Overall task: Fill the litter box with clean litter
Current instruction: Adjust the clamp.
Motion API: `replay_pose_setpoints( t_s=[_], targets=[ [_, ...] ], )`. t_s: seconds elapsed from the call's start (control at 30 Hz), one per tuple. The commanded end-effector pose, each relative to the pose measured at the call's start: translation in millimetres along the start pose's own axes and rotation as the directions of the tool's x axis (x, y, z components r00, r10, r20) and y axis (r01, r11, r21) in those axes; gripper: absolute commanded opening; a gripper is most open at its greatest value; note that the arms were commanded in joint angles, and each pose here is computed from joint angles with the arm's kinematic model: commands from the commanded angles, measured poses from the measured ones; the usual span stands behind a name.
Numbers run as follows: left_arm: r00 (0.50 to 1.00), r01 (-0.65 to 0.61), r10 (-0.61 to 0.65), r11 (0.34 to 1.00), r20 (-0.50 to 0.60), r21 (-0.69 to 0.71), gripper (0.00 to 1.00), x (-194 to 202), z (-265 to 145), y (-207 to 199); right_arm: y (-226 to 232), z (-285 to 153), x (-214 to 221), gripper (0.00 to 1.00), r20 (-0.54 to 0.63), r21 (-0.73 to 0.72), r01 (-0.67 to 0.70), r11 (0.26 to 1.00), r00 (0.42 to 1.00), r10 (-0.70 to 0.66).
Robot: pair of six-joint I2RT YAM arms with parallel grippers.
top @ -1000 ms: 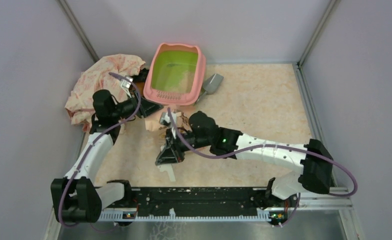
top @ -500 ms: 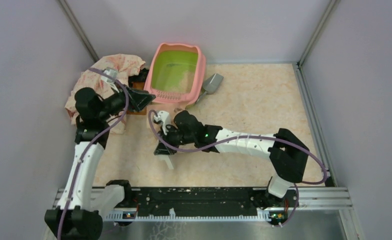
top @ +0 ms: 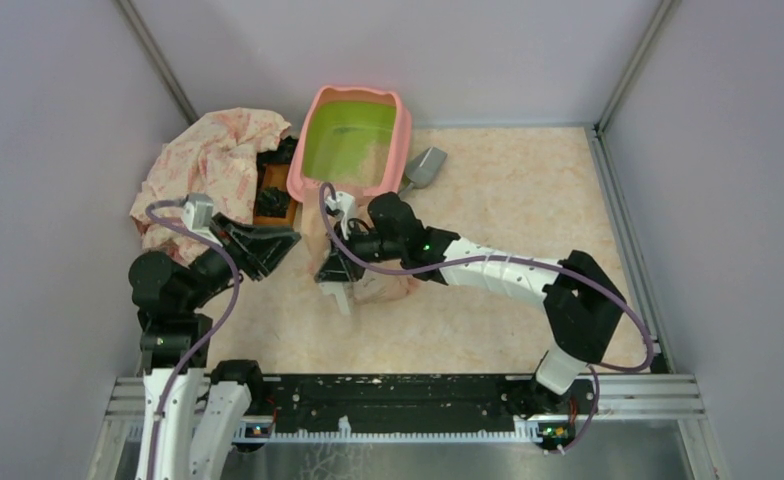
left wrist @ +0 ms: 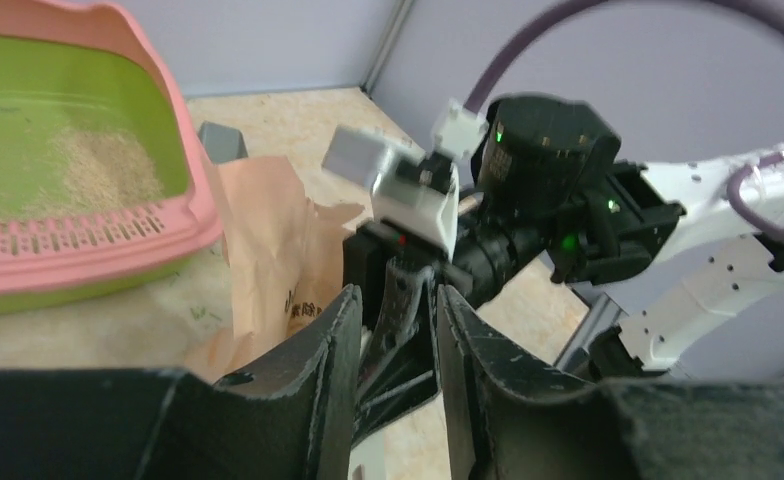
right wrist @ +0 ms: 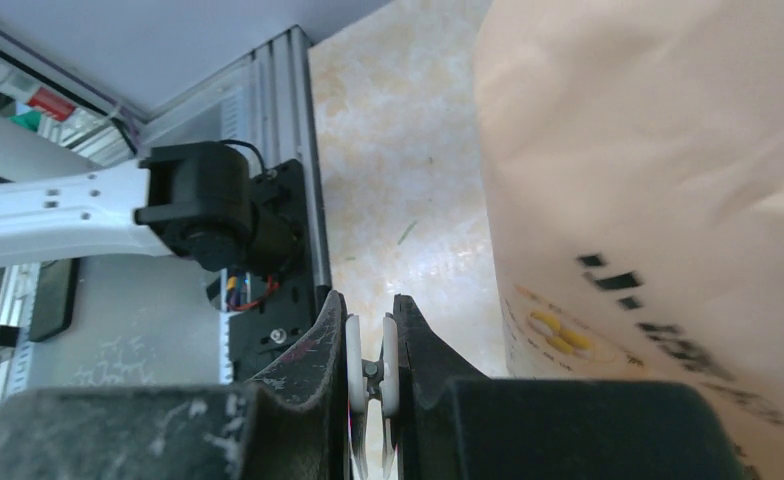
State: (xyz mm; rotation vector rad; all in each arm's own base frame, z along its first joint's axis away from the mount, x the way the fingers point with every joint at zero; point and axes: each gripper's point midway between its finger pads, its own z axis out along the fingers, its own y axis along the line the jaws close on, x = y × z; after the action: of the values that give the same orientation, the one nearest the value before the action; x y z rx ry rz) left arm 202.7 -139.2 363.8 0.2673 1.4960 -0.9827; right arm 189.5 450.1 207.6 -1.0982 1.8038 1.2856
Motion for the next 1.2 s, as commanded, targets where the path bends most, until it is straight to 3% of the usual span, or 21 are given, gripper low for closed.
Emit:
replay_pose_setpoints(
  t_s=[0.0, 0.13, 0.4, 0.77, 0.9, 1.17],
  targets=[
    [0.997, 0.069, -0.069, 0.997, -0.018, 0.044, 0.39, 26.6, -13.1, -9.1, 47.2, -22.4, -73.7, 0.00, 0.191, -0.124, 0.104, 0.987, 0.978, -0.079],
    [0.990, 0.134, -0.130, 0.989, -0.063, 0.065, 0.34, 50.8, -21.5, -14.2, 36.3, -22.9, -72.8, 0.00, 0.189, -0.094, 0.092, 0.991, 0.979, -0.073],
    [0.984, 0.162, -0.157, 0.985, -0.089, 0.054, 0.34, 78.4, -29.2, -9.1, 16.0, -21.3, -72.3, 0.00, 0.189, -0.069, 0.067, 0.995, 0.981, -0.053],
    [0.970, 0.225, -0.211, 0.968, -0.121, 0.111, 0.35, 104.9, -40.1, -19.3, 13.0, -33.8, -107.6, 0.00, 0.287, -0.084, 0.070, 0.994, 0.957, -0.043],
    [0.971, 0.228, -0.219, 0.969, -0.100, 0.092, 0.40, 114.6, -43.4, -12.9, 15.9, -36.5, -115.8, 0.00, 0.343, -0.106, 0.057, 0.993, 0.939, -0.017],
    [0.956, 0.275, -0.264, 0.958, -0.125, 0.084, 0.41, 131.6, -40.8, -3.1, 26.1, -44.6, -126.7, 0.00, 0.402, -0.134, 0.077, 0.988, 0.916, -0.017]
  ],
)
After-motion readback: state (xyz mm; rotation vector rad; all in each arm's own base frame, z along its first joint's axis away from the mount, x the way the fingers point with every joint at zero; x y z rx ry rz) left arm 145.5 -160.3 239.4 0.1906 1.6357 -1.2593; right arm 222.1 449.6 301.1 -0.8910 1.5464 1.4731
